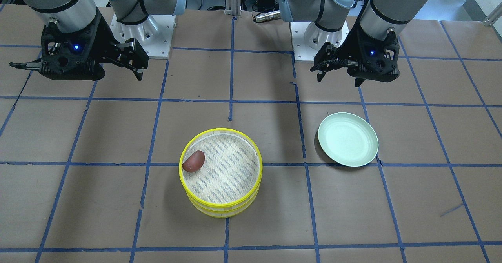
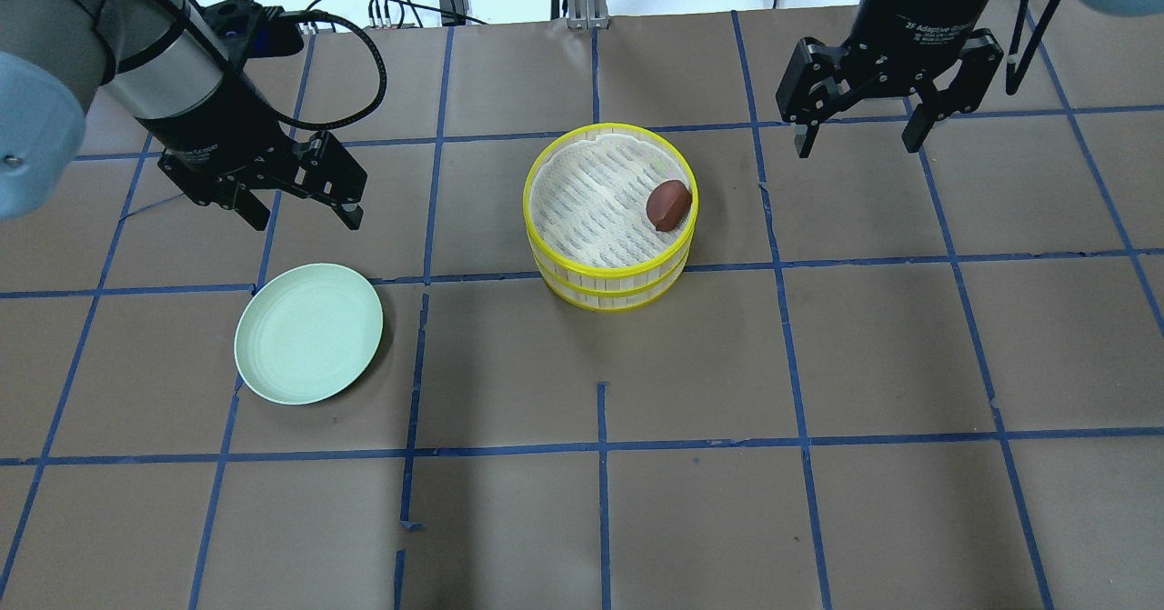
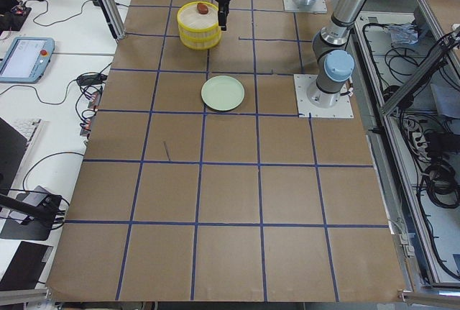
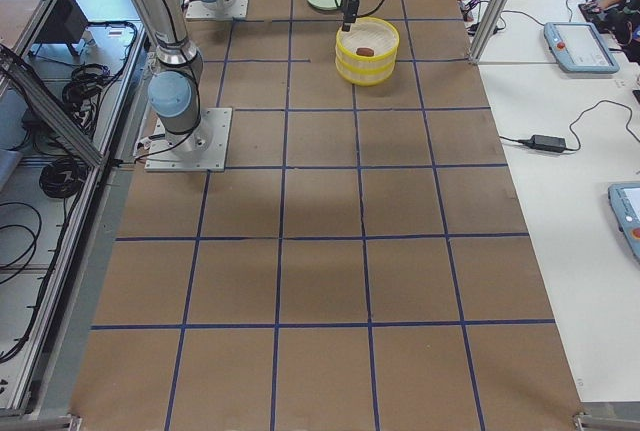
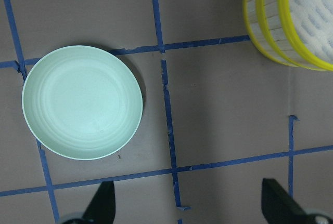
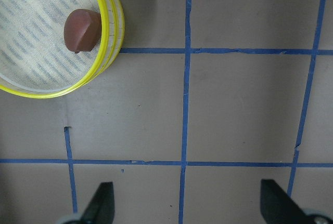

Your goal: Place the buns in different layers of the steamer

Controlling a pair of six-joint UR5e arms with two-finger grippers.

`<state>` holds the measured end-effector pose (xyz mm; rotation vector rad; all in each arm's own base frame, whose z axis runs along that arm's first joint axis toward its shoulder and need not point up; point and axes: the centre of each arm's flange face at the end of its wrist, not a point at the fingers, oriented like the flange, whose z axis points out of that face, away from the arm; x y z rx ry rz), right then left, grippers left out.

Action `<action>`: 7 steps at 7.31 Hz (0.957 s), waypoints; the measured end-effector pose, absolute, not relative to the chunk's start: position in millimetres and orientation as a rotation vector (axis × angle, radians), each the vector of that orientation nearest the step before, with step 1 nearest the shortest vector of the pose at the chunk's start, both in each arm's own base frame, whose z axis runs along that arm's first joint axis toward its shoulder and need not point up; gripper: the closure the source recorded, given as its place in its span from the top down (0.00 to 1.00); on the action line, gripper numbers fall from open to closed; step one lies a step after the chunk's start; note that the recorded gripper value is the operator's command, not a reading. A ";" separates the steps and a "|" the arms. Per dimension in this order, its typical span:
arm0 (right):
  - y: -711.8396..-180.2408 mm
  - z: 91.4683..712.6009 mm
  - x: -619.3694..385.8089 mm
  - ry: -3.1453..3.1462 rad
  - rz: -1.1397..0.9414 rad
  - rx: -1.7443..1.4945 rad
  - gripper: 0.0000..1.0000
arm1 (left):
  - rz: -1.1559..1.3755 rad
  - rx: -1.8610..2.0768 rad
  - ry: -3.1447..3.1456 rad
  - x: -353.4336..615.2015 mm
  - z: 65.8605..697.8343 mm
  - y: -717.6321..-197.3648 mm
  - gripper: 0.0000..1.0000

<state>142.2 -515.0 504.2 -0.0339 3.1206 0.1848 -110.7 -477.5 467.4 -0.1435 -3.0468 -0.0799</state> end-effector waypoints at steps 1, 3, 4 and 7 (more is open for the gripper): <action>-515.0 504.0 142.3 3.121 0.185 -0.034 1.00 | -0.077 -0.146 -3.046 -111.0 468.3 -477.7 1.00; -515.0 503.9 142.3 3.120 0.186 -0.035 1.00 | -0.076 -0.150 -3.045 -111.2 468.4 -477.0 1.00; -515.1 504.2 142.3 3.120 0.185 -0.034 1.00 | -0.078 -0.151 -3.045 -111.3 467.7 -476.0 1.00; -514.6 504.2 142.3 3.120 0.186 -0.035 1.00 | -0.082 -0.151 -3.045 -111.4 467.0 -474.0 1.00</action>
